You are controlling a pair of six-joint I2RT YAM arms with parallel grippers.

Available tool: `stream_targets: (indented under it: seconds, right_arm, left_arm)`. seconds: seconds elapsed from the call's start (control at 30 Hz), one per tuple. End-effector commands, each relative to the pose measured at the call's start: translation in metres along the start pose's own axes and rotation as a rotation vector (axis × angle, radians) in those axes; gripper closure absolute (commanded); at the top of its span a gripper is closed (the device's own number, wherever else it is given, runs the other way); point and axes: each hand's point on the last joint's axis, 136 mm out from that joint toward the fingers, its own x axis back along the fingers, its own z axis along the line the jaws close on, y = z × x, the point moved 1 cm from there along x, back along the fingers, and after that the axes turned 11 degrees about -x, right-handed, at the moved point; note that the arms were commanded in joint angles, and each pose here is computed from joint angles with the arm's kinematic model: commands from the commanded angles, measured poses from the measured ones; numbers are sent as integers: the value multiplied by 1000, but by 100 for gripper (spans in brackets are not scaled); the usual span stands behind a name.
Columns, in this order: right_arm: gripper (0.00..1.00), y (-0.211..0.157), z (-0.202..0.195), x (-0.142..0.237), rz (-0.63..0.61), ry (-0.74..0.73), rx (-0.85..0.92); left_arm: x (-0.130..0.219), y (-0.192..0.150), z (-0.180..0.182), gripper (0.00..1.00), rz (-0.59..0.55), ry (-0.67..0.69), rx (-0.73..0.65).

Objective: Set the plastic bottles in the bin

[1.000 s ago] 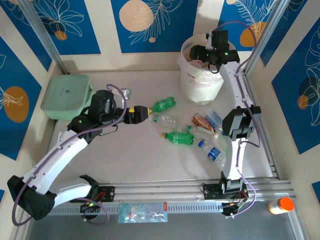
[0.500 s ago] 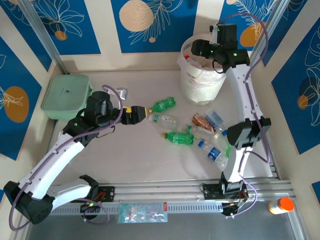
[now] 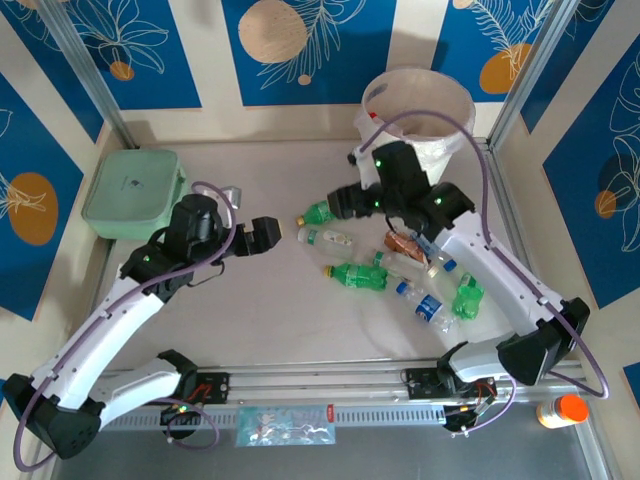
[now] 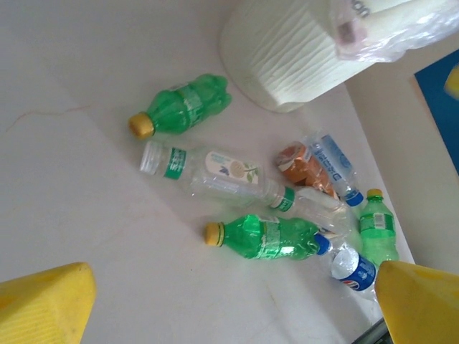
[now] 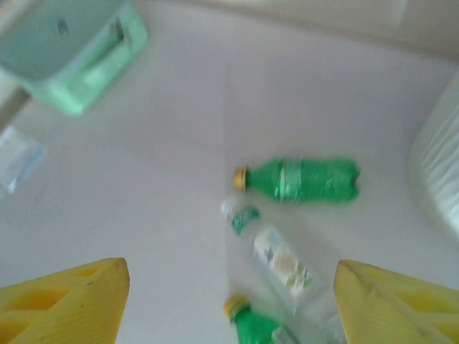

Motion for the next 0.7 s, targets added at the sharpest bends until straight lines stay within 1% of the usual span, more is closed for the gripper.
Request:
stream_targets:
  seconds: [0.0,0.13,0.3,0.43,0.53,0.67]
  right_arm:
    - [24,-53,-9,-16,147,-17,12]
    - [21,-104,-28,-40,287,-60,-17]
    - [17,-140,-45,-60,405,-136,-11]
    - [10,-153,-58,-75,451,-205,1]
    - [0,-155,-60,-86,467,-217,-11]
    - [1,-161,-59,-98,497,-220,-10]
  left_arm:
    - [4,-6,10,1,-7,36,47]
    - [3,-10,10,1,-1,21,69]
    - [2,-14,9,1,14,12,78]
    - [3,-14,7,1,14,4,79]
    - [3,-13,6,1,13,-5,77]
    - [4,-12,5,1,12,-7,68]
